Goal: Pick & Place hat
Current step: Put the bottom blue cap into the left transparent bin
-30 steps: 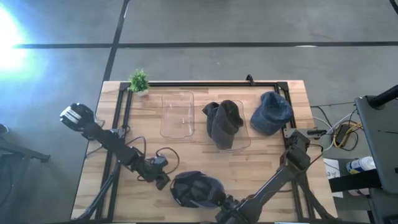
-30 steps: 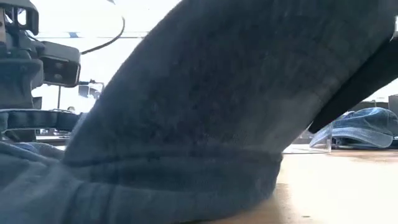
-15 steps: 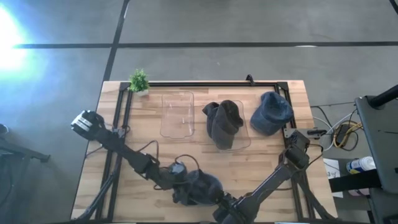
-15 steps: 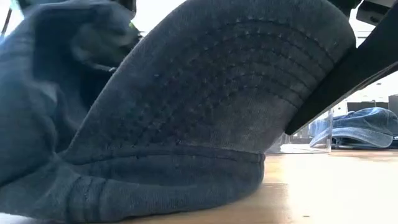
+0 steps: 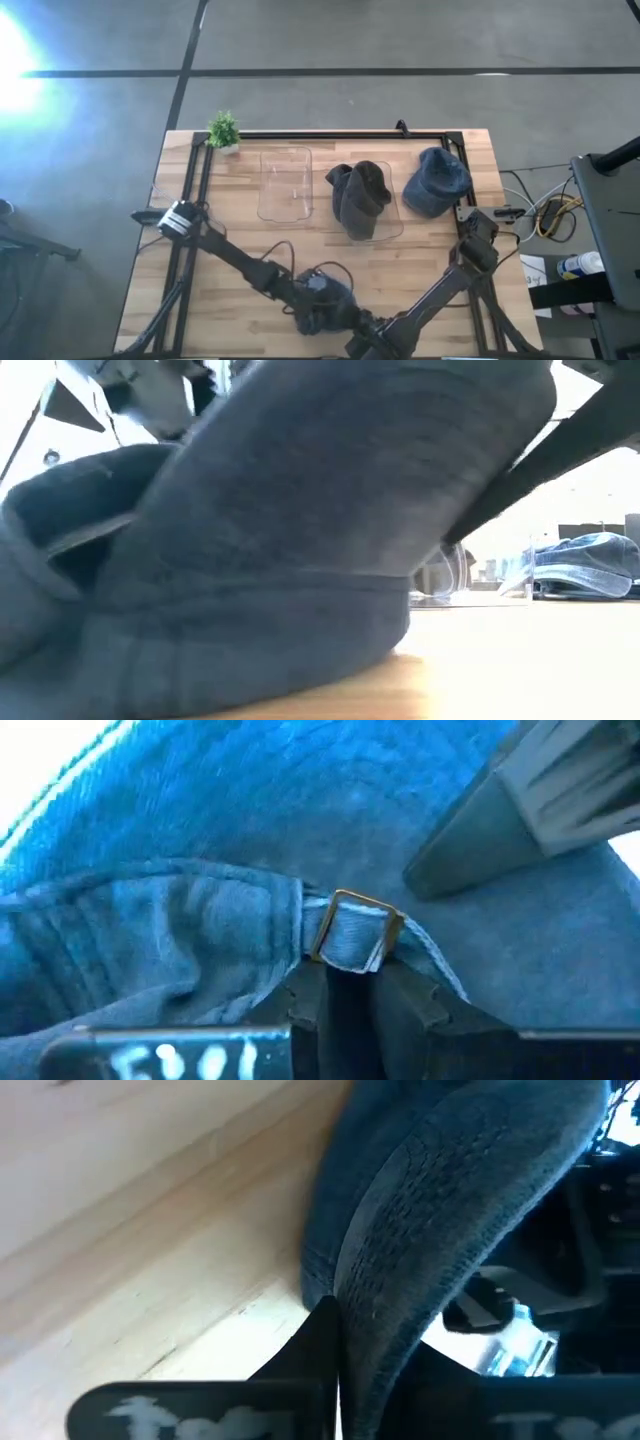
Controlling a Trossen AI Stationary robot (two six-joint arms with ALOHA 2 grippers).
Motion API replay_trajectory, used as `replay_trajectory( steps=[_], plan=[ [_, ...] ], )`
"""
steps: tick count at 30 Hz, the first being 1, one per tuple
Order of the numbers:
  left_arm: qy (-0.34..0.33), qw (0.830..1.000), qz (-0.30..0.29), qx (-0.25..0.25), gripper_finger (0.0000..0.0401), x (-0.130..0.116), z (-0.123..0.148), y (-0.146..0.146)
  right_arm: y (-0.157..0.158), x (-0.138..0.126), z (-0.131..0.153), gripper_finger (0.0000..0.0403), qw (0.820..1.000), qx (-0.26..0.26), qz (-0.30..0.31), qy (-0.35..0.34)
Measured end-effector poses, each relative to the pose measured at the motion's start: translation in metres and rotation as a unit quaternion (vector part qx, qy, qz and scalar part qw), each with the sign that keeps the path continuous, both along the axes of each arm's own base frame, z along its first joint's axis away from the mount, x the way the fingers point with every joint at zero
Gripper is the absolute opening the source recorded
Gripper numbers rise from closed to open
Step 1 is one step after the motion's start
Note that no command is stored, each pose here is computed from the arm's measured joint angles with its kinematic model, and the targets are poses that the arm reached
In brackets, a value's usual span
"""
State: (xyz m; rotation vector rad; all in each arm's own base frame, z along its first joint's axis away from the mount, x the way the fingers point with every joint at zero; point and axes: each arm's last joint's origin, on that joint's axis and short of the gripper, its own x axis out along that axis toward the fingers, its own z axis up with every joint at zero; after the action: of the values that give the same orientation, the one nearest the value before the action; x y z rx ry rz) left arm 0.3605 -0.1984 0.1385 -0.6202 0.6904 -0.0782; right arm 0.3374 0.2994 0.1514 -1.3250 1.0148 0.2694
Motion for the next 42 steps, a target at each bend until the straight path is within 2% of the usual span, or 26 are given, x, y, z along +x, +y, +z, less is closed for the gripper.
replay_trajectory(
  steps=[3,7,14,18,21,26,30,35,37,39,41,42],
  plan=[
    [0.039,0.999,-0.001,0.022,0.0062,-0.002,-0.012,-0.001,0.004,-0.006,0.002,0.0013,0.999,-0.009,-0.016,-0.026],
    [0.064,0.997,-0.008,0.049,0.0062,-0.014,-0.018,0.0,0.009,-0.014,0.013,0.0013,0.998,0.016,-0.032,-0.047],
    [0.049,0.996,-0.021,0.067,0.0062,-0.013,-0.025,0.005,0.013,-0.013,0.024,0.004,0.996,0.013,-0.03,-0.083],
    [0.027,0.991,-0.062,0.114,0.0062,-0.014,-0.021,0.005,0.014,-0.011,0.031,0.0061,0.994,-0.011,-0.022,-0.102],
    [0.027,0.99,-0.078,0.112,0.0062,-0.014,-0.02,0.005,0.015,-0.011,0.041,0.0077,0.993,0.02,-0.033,-0.11],
    [0.024,0.989,-0.092,0.116,0.0062,-0.023,0.002,0.006,0.019,-0.016,0.067,0.0103,0.988,0.05,-0.048,-0.139],
    [0.014,0.986,-0.087,0.14,0.0062,-0.034,0.036,0.012,0.022,-0.021,0.068,0.0126,0.987,0.066,-0.065,-0.131],
    [0.058,0.982,-0.088,0.16,0.0062,-0.051,0.052,0.022,0.018,-0.028,0.082,0.0154,0.985,0.078,-0.096,-0.119],
    [0.039,0.984,-0.075,0.156,0.0062,-0.057,0.069,0.023,0.019,-0.03,0.086,0.0165,0.981,0.095,-0.118,-0.119],
    [0.024,0.985,-0.07,0.153,0.0062,-0.061,0.08,0.022,0.021,-0.03,0.093,0.0173,0.973,0.137,-0.145,-0.118],
    [0.038,0.984,-0.076,0.156,0.0062,-0.069,0.081,0.02,0.022,-0.029,0.097,0.0179,0.954,0.208,-0.188,-0.104],
    [0.046,0.983,-0.078,0.157,0.0062,-0.073,0.082,0.019,0.022,-0.026,0.097,0.018,0.937,0.251,-0.224,-0.097]
  ],
)
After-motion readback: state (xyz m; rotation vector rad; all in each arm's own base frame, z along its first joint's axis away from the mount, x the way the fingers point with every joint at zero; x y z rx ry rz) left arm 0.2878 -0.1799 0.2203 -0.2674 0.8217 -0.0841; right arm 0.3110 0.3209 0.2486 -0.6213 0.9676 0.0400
